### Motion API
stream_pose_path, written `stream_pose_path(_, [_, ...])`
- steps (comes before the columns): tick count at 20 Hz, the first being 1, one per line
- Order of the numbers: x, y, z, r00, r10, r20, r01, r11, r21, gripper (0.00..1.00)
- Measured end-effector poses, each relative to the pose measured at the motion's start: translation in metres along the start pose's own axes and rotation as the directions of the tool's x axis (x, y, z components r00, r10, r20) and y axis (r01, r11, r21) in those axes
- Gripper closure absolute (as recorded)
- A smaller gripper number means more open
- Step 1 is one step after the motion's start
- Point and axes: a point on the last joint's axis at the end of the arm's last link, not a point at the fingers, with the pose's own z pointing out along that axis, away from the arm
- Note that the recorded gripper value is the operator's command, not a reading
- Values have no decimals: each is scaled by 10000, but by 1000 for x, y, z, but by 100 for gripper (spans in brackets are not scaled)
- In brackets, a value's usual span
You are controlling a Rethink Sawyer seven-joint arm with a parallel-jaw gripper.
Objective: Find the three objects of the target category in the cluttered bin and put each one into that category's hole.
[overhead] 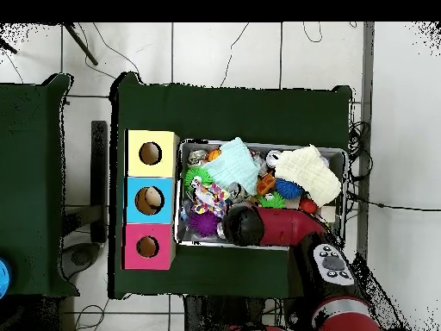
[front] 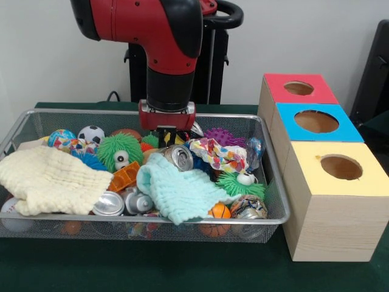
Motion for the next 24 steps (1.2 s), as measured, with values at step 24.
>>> stream_pose_path(24, [14, 3, -9, 9995, 16, 308, -17, 10000, 44, 100])
